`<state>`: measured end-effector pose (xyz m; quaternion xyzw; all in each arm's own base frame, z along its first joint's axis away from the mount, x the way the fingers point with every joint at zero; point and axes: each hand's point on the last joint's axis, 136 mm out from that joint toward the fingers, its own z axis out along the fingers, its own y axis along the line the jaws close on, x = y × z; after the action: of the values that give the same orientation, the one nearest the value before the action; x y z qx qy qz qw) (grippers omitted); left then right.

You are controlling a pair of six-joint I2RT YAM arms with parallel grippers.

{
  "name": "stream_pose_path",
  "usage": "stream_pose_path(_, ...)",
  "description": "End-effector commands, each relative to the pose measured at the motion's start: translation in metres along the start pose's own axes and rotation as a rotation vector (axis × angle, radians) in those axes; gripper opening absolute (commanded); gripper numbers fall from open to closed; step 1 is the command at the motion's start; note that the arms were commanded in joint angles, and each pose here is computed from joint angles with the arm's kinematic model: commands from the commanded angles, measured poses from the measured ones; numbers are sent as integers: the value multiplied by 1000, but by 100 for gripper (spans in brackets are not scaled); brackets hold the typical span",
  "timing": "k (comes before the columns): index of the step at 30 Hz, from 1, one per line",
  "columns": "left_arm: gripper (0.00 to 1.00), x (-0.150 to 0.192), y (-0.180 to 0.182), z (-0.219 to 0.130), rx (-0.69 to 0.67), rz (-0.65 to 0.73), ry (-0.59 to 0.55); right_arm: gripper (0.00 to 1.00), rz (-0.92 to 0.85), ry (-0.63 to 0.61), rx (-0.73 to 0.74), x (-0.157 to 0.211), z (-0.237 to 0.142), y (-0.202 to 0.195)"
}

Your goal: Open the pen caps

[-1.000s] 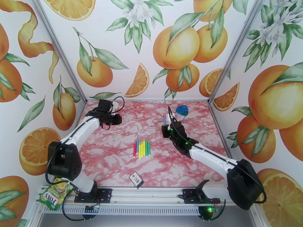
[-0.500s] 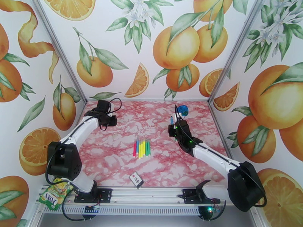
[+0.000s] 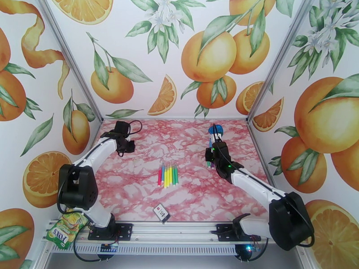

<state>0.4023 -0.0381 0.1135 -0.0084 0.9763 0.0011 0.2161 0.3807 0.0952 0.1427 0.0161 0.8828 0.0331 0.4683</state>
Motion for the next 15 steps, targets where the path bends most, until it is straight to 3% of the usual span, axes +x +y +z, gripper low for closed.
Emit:
stream_pose_path(1, 0, 12, 8, 11, -30, 10, 47, 3, -12, 36, 64, 6, 5, -14)
stream_pose_path(15, 0, 27, 23, 36, -113, 13, 110, 3, 23, 139, 147, 20, 23, -43)
